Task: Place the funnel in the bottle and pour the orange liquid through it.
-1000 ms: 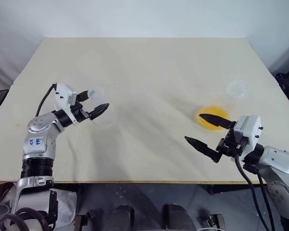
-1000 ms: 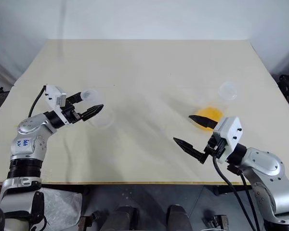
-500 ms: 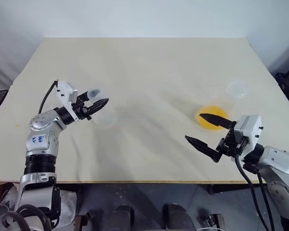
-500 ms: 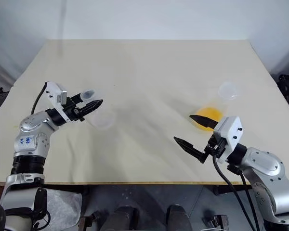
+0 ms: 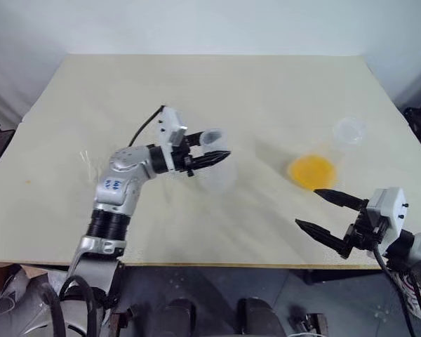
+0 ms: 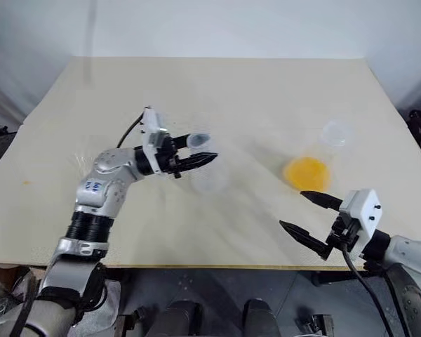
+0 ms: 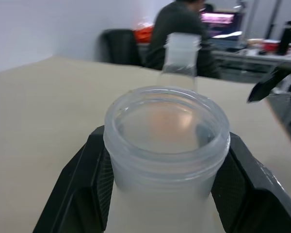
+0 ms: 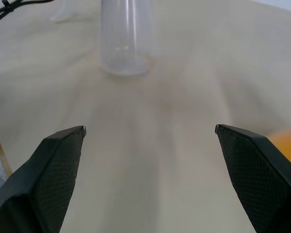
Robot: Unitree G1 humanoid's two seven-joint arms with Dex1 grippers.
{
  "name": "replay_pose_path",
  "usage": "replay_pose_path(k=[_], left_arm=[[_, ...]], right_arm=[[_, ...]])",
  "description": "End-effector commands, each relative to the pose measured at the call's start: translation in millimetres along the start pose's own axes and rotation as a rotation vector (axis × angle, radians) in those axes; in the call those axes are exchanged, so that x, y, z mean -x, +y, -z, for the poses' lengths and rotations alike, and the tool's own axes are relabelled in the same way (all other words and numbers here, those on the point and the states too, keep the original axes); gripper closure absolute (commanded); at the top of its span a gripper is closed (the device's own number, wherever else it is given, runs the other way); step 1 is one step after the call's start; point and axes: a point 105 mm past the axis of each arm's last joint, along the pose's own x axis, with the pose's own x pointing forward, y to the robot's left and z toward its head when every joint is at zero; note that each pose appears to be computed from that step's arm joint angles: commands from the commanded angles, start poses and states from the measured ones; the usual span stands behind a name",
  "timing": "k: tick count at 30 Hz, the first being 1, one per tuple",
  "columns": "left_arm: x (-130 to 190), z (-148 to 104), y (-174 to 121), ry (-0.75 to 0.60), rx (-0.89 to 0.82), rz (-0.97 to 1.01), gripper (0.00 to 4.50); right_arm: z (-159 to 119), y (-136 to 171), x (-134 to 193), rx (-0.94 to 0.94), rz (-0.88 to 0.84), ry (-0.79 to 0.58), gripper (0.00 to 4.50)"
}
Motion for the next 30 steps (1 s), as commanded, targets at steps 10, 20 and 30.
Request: replay_pose_path(k=[10,20,30], left_arm=[[-30.6,25.4,-16.8,0.101,-0.061,0.167,2.19],[-39.5,24.2,-20.5,0.089,-0.077,0.212,1.84],[-31.4,16.8,-24.4,0.103,-0.036,0.251,0.03]], right_arm=[[-11.1,9.2,9.6,0.039,0.094,-0.051,0.0],[-13.0,12.0,12.7,0.045,0.123,-0.052,0.0],[-15.5,5.9,10.6,0.061,0.12,-0.05,0.0]])
